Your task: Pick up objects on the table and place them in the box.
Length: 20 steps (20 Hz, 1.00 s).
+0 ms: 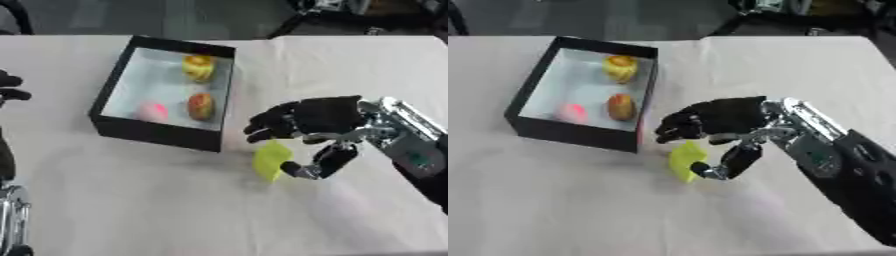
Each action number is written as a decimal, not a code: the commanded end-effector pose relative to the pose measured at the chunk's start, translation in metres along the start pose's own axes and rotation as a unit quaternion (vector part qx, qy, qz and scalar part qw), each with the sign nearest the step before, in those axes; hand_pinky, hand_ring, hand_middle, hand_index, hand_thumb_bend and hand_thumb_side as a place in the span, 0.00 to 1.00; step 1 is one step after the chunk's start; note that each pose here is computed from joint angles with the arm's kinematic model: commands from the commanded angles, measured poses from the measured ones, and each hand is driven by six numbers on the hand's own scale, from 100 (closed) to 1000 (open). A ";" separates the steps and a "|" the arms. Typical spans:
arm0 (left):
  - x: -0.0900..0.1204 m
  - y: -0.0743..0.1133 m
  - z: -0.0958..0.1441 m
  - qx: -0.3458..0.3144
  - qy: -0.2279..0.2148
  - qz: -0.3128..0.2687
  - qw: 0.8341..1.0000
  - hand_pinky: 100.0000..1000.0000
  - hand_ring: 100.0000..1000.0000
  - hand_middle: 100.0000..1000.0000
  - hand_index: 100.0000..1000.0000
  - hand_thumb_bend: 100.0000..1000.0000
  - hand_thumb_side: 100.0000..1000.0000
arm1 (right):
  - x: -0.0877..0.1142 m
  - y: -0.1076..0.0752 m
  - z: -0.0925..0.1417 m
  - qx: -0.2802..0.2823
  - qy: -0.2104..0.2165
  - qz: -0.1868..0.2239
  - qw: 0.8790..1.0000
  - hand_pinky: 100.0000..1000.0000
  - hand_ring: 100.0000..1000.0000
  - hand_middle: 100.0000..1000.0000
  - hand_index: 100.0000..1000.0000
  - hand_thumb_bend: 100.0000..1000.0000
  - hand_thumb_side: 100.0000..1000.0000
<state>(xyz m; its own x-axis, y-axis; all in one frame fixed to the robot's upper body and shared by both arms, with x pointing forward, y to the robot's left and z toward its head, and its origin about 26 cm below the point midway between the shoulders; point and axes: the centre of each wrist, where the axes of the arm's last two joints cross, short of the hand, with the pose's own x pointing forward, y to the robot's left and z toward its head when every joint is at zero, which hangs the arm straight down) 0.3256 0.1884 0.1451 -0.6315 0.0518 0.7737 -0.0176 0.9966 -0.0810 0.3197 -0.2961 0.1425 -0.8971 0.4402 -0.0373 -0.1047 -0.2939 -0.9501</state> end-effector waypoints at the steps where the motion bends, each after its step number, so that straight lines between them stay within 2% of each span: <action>1: 0.005 -0.001 -0.004 -0.007 -0.013 -0.001 1.000 0.40 0.47 0.42 0.63 0.00 0.93 | -0.007 0.003 0.003 0.030 -0.006 0.018 0.999 0.92 1.00 0.95 1.00 0.00 0.30; 13: 0.006 -0.002 -0.005 -0.007 -0.013 -0.001 1.000 0.40 0.47 0.42 0.63 0.00 0.93 | -0.013 0.026 0.003 0.056 0.001 0.008 0.998 0.93 1.00 0.88 1.00 0.00 0.36; 17: 0.006 -0.002 -0.005 -0.007 -0.013 0.000 1.000 0.40 0.47 0.42 0.63 0.00 0.93 | -0.013 0.031 0.002 0.060 0.001 0.005 0.998 0.94 0.99 0.83 0.98 0.00 0.29; 20: 0.006 -0.003 -0.005 -0.008 -0.013 0.000 1.000 0.40 0.47 0.42 0.63 0.00 0.93 | -0.015 0.033 0.001 0.054 0.003 0.002 0.999 0.94 0.97 0.74 0.97 0.00 0.20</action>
<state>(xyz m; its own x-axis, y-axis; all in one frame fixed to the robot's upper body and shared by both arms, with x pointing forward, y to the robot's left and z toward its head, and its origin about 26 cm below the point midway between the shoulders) 0.3257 0.1881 0.1453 -0.6315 0.0523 0.7736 -0.0144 0.9968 -0.0792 0.3275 -0.3082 0.1071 -0.8833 0.4685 -0.0189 -0.1567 -0.3329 -0.9298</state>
